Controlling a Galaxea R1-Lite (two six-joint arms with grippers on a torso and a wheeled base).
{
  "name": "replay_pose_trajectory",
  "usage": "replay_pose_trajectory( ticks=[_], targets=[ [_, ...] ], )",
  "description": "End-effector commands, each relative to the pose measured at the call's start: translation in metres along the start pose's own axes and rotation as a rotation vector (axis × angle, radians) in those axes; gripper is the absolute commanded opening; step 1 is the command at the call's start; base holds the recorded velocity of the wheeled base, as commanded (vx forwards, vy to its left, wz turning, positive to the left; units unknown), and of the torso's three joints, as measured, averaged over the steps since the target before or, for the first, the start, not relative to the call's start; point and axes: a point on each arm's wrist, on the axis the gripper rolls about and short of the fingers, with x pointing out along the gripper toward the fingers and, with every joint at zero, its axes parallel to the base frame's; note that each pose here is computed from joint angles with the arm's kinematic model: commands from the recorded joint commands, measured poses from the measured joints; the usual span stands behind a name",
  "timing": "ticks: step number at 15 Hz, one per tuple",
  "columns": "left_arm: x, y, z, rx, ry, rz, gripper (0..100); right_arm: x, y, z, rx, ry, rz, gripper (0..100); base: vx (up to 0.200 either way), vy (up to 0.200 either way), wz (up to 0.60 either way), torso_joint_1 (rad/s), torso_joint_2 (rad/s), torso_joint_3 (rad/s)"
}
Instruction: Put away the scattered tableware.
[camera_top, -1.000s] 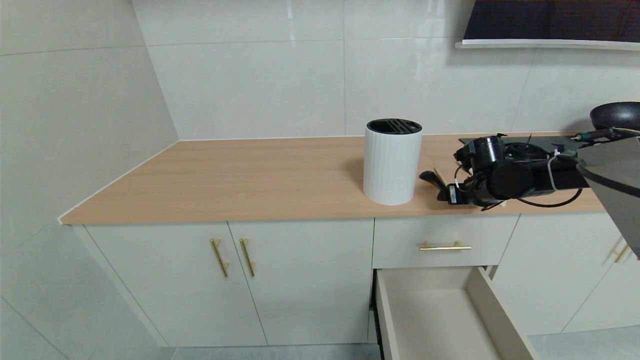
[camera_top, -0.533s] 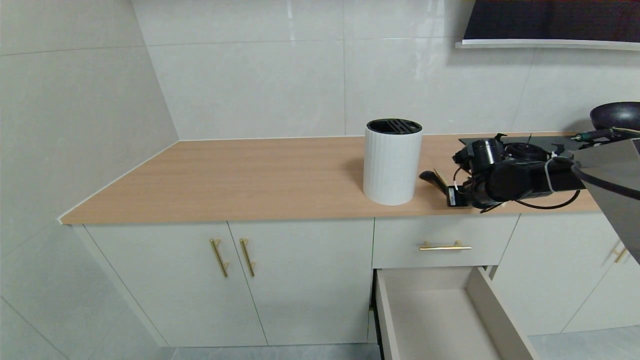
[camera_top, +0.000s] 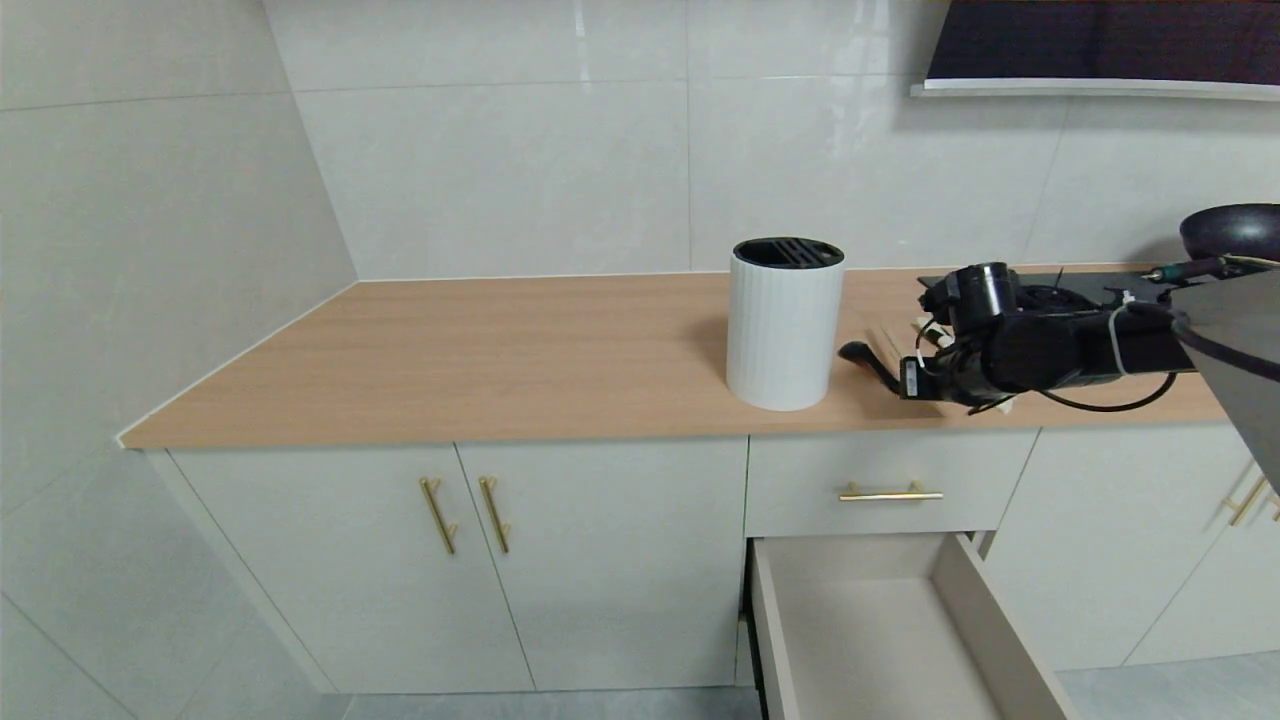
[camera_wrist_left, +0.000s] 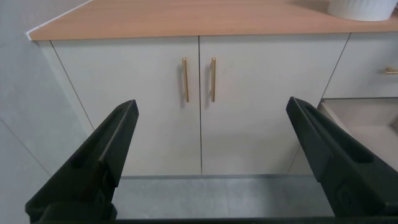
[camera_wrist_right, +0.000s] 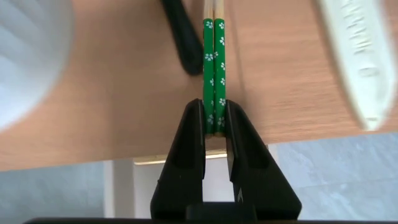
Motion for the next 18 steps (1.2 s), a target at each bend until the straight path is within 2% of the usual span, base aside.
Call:
replay_pose_trajectory(
  ticks=[1, 4, 6, 8, 10, 11, 14, 18],
  targets=[
    [0.0, 0.0, 0.0, 0.0, 0.0, 0.001, 100, -0.042, -0.011, 0.025, 0.039, -0.079, 0.003, 0, 0.0, 0.0, 0.0, 0.0, 0.0, 0.0],
    [0.0, 0.0, 0.0, 0.001, 0.0, 0.001, 100, -0.115, -0.028, 0.028, 0.044, -0.114, 0.026, 0, 0.0, 0.0, 0.0, 0.0, 0.0, 0.0],
    [0.0, 0.0, 0.0, 0.0, 0.0, 0.001, 100, -0.163, -0.038, 0.016, 0.036, -0.116, 0.114, 0, 0.0, 0.0, 0.0, 0.0, 0.0, 0.0],
    [0.0, 0.0, 0.0, 0.0, 0.0, 0.001, 100, -0.203, -0.047, 0.002, -0.013, -0.065, 0.157, 0, 0.0, 0.0, 0.0, 0.0, 0.0, 0.0],
    [0.0, 0.0, 0.0, 0.0, 0.0, 0.001, 100, -0.255, -0.059, -0.019, -0.057, 0.023, 0.239, 0, 0.0, 0.0, 0.0, 0.0, 0.0, 0.0],
    [0.0, 0.0, 0.0, 0.0, 0.0, 0.001, 100, -0.269, -0.063, -0.032, -0.068, 0.029, 0.274, 0, 0.0, 0.0, 0.0, 0.0, 0.0, 0.0],
    [0.0, 0.0, 0.0, 0.0, 0.0, 0.001, 100, -0.271, -0.058, -0.069, -0.165, 0.109, 0.326, 0, 0.0, 0.0, 0.0, 0.0, 0.0, 0.0],
    [0.0, 0.0, 0.0, 0.0, 0.0, 0.001, 100, -0.272, -0.046, -0.082, -0.212, 0.131, 0.381, 0, 0.0, 0.0, 0.0, -0.016, 0.04, 0.026]
  ],
)
